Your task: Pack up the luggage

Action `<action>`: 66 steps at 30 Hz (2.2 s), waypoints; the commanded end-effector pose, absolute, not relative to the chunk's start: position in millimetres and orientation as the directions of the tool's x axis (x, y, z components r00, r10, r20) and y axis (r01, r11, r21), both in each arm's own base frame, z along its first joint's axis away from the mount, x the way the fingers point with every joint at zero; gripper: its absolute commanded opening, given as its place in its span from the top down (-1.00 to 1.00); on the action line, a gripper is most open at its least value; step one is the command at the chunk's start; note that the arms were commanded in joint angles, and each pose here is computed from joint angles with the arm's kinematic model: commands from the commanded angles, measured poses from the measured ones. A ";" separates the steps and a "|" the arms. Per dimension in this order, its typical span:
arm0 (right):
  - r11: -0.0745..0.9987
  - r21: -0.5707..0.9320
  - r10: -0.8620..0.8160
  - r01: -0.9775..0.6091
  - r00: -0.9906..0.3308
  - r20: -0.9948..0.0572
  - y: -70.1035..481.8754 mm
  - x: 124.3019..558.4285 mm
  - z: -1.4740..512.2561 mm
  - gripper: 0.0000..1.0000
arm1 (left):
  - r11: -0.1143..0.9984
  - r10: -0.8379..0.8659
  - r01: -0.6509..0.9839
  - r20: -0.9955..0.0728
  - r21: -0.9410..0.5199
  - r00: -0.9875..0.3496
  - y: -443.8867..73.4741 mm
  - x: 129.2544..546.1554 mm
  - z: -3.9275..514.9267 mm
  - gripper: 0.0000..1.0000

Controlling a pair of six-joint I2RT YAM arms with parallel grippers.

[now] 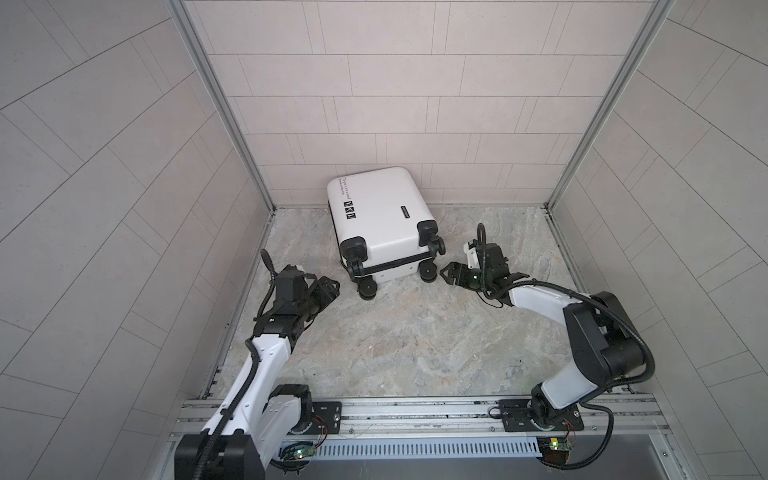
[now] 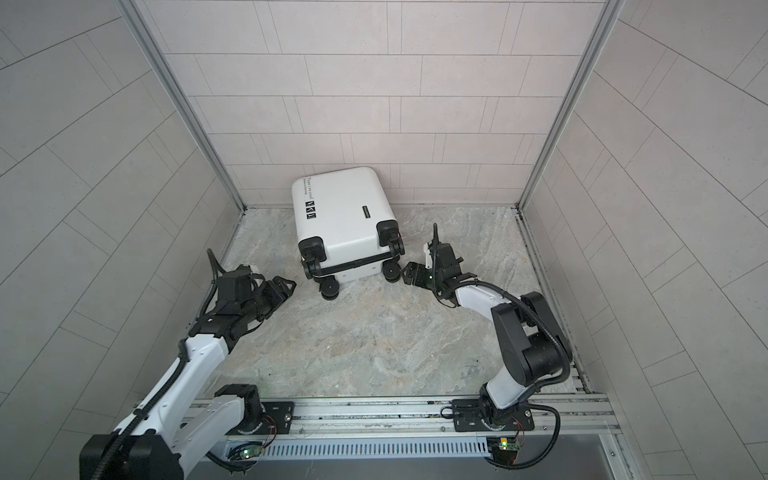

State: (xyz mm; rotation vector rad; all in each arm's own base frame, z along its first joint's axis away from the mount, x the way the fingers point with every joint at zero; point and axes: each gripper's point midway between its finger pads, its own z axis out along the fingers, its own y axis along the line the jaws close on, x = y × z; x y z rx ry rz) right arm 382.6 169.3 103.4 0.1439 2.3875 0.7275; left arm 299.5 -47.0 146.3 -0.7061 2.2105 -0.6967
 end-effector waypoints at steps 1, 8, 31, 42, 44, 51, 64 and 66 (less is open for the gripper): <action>0.913 0.388 0.154 -0.122 -0.781 -0.606 157.3 368.5 125.5 -0.76 | 0.735 -0.618 -0.175 -0.542 -0.655 -0.569 -42.8 317.4 182.8 -0.51; 0.937 0.245 -0.016 -0.248 -0.732 -0.681 174.3 368.5 186.4 -0.88 | 0.695 -0.649 -0.148 -0.526 -0.703 -0.550 -29.8 352.6 210.6 -0.55; 0.945 -0.059 -0.298 -0.321 -0.776 -0.555 225.6 430.7 179.4 -0.59 | 0.700 -0.640 -0.169 -0.504 -0.694 -0.580 -25.8 374.9 201.6 -0.54; 0.951 -0.053 -0.278 -0.304 -0.771 -0.573 219.3 430.3 184.8 0.17 | 0.705 -0.633 -0.182 -0.492 -0.685 -0.598 -26.6 370.4 192.3 -0.51; 0.954 -0.044 -0.268 -0.298 -0.772 -0.576 215.4 428.7 185.2 0.26 | 0.709 -0.627 -0.182 -0.491 -0.681 -0.605 -27.5 368.0 190.4 -0.50; 0.962 -0.010 -0.228 -0.272 -0.785 -0.577 193.2 414.0 185.1 0.42 | 0.727 -0.606 -0.177 -0.498 -0.663 -0.620 -32.6 354.8 185.5 -0.49; 0.986 0.044 -0.106 -0.159 -0.814 -0.571 119.9 381.9 193.1 0.47 | 0.829 -0.424 -0.086 -0.520 -0.553 -0.741 -86.1 337.8 156.0 -0.46; 0.990 0.054 -0.080 -0.133 -0.820 -0.567 106.3 376.1 191.9 0.47 | 0.835 -0.403 -0.074 -0.514 -0.546 -0.758 -95.6 339.9 150.8 -0.45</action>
